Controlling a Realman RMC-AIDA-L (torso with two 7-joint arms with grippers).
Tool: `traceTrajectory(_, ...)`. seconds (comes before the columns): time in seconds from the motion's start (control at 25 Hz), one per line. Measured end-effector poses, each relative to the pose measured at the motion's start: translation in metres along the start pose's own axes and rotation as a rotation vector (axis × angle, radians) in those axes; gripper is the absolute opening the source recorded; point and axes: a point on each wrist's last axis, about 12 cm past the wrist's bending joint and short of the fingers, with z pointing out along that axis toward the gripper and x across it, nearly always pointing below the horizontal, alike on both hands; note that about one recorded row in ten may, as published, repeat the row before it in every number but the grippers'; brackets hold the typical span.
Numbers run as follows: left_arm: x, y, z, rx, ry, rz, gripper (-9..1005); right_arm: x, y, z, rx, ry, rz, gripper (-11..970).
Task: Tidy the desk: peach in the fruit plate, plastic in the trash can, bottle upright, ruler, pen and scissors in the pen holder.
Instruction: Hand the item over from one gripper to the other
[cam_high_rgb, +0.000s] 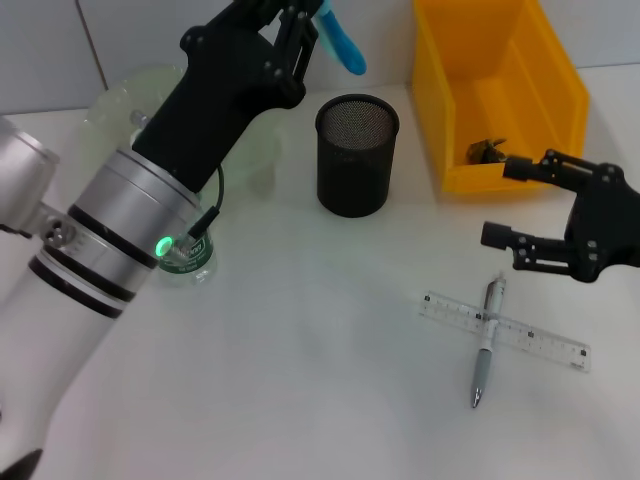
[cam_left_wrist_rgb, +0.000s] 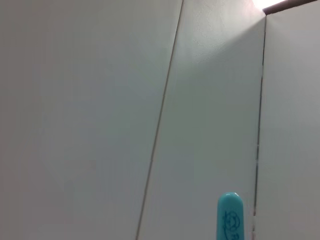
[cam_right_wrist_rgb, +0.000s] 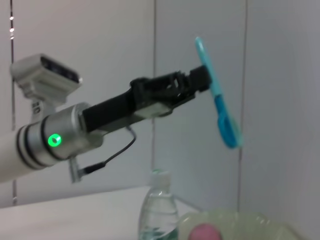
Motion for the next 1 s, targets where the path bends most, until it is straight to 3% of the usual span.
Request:
traceTrajectory(0.28, 0.013, -0.008, -0.006, -0.042, 0.045, 0.091, 205, 0.008, 0.003, 0.000, 0.152, -0.171, -0.046, 707)
traceTrajectory(0.52, 0.020, -0.009, -0.005, -0.097, 0.071, 0.103, 205, 0.017, 0.010, 0.013, 0.160, -0.216, -0.051, 705)
traceTrajectory(0.76, 0.026, -0.025, -0.001, -0.124, 0.073, 0.158, 205, 0.021, 0.011, 0.033, 0.169, -0.244, -0.062, 704)
traceTrajectory(1.0, 0.030, -0.030, 0.002, -0.114, 0.085, 0.161, 205, 0.022, 0.009, 0.054, 0.163, -0.242, -0.063, 703)
